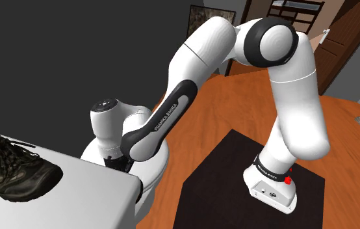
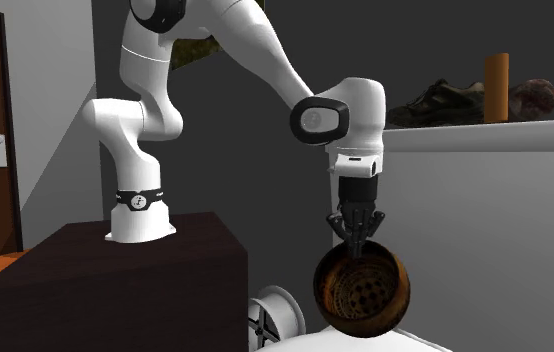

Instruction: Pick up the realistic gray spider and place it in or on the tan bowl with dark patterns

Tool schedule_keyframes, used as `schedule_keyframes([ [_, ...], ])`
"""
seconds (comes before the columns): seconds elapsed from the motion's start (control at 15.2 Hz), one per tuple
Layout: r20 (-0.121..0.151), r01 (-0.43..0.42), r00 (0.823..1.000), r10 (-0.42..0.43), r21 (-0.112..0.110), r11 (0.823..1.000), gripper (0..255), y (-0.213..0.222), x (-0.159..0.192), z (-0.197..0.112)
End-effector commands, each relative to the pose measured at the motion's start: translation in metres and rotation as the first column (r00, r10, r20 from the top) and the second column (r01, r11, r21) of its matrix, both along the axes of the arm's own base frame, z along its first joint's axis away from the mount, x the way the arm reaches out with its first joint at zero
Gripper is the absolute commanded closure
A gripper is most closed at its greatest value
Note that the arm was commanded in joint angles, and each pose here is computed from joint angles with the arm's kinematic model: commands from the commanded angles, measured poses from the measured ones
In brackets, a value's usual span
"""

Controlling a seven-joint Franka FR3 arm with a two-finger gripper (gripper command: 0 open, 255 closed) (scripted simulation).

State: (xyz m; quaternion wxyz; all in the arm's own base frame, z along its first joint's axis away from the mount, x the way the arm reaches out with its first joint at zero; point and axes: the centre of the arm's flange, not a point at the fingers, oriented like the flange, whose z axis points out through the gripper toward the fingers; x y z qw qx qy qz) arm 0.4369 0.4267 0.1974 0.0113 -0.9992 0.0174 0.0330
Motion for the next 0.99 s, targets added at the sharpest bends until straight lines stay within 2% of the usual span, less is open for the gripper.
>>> schedule_keyframes([
  [0.0,0.001,0.0,1.0,0.0,0.0,1.0,255,0.002,0.001,-0.012],
  [0.33,0.001,0.0,1.0,0.0,0.0,1.0,255,0.002,0.001,-0.039],
  [0.86,0.001,0.0,1.0,0.0,0.0,1.0,255,0.002,0.001,-0.039],
  [0.92,0.001,0.0,1.0,0.0,0.0,1.0,0,0.002,-0.002,-0.039],
])
